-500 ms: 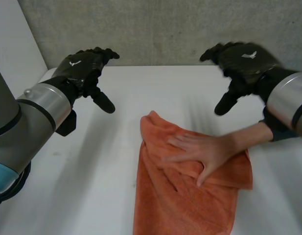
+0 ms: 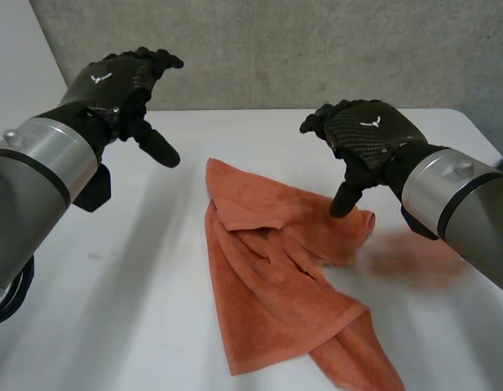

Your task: Fold the laundry

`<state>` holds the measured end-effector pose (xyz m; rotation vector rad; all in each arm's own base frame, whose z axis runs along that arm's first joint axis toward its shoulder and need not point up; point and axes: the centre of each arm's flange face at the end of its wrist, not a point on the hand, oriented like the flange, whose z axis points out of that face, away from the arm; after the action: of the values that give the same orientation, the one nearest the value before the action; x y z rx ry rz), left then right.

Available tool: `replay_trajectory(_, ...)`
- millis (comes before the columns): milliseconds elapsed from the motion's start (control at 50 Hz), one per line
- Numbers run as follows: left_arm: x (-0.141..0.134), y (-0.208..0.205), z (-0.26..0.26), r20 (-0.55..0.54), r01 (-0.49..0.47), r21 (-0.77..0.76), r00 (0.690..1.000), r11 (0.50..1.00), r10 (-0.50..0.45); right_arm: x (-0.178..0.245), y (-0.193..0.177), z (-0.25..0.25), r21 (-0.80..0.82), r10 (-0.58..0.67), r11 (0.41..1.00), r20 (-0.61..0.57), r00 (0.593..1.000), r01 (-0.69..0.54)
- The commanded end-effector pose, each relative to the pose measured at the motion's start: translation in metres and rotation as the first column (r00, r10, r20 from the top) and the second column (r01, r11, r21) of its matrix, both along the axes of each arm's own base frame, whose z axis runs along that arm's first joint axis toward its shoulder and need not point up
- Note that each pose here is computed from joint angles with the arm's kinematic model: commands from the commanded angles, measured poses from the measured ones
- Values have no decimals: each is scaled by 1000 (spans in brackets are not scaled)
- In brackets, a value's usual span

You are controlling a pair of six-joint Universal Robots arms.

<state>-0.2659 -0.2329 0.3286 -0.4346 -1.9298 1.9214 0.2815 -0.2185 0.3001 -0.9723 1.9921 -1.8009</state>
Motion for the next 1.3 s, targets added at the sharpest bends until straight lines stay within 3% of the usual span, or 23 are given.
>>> replay_trajectory(20, 1, 1, 1, 0, -1, -6, 1000, 1000, 1, -1, 0, 3, -26, -5, 1000, 7, 1000, 5)
replay_trajectory(180, 7, -4, -10, 9, -38, 37, 999, 999, 38, 7, 3, -13, 18, 27, 999, -16, 999, -27)
replay_trajectory(360, 30, 6, -68, -28, -189, 252, 979, 949, 203, 44, -13, -47, 13, 96, 995, -13, 995, -96)
replay_trajectory(760, 49, 42, -132, 89, -227, 425, 974, 876, 209, 115, -48, -173, 106, 174, 980, -69, 982, -166)
replay_trajectory(1040, 50, 42, -131, 88, -229, 425, 973, 876, 212, 129, -74, -151, -18, 144, 989, -8, 989, -145)
replay_trajectory(1300, 51, 43, -124, 71, -226, 405, 974, 886, 216, 130, -70, -168, 23, 150, 989, -32, 988, -149)
